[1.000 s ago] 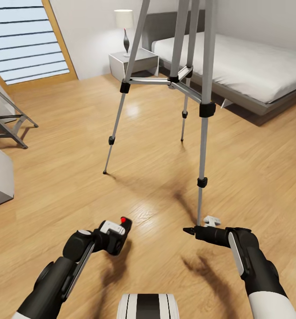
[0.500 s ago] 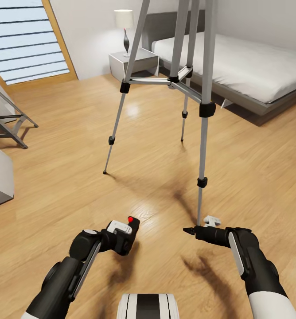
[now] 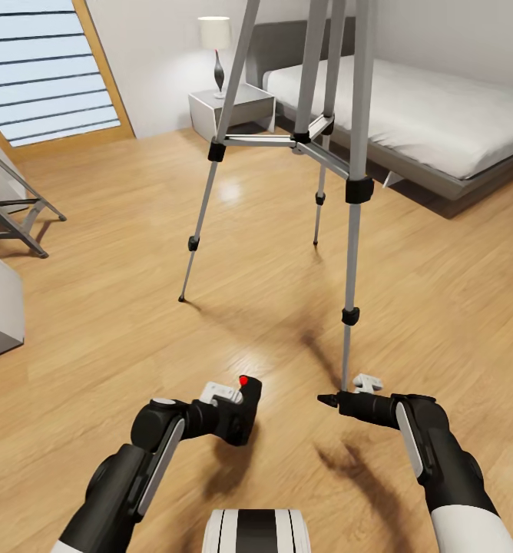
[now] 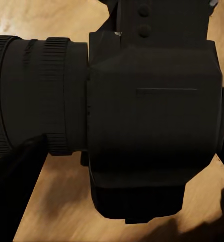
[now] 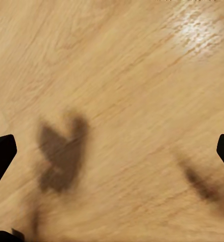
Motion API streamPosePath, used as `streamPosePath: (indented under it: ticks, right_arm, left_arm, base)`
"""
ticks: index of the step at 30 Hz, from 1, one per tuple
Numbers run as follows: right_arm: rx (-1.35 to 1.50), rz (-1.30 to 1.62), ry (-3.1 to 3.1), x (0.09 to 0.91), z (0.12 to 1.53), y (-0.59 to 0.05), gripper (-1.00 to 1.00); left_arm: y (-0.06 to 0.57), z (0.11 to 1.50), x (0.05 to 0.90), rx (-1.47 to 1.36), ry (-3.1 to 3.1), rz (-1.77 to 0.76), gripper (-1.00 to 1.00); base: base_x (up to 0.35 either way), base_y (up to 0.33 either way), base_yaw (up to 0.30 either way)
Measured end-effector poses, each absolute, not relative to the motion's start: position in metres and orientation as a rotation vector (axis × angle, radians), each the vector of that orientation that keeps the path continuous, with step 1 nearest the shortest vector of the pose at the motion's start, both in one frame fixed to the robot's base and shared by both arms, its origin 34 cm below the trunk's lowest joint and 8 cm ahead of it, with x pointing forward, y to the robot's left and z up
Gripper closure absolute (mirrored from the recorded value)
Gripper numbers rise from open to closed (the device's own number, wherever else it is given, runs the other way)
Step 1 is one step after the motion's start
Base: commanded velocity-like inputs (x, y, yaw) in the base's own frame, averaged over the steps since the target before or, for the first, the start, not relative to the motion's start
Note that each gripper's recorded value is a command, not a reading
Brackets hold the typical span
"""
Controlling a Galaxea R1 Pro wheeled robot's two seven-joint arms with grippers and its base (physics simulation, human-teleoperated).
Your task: Attach the digital camera to the camera tripod in the bedroom.
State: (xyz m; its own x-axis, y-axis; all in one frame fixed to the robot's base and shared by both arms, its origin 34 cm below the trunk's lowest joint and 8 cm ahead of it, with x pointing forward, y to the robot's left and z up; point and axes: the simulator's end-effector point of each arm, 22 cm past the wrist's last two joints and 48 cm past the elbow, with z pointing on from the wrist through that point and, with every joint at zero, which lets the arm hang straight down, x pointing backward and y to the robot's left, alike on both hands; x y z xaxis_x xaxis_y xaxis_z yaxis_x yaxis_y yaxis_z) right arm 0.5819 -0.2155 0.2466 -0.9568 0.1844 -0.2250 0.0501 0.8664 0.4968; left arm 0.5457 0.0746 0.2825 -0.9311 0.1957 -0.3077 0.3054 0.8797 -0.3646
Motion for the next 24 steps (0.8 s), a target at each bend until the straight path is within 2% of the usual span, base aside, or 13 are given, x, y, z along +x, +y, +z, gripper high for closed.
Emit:
streamPosePath:
  ticks: [24]
  right_arm:
    - [0.155, 0.727, 2.724, 0.594, 0.275, -0.214, -1.00]
  left_arm:
    - [0.047, 0.315, 0.552, 0.333, 2.729, -0.719, 1.00]
  base:
    - [0.000, 0.000, 0.000]
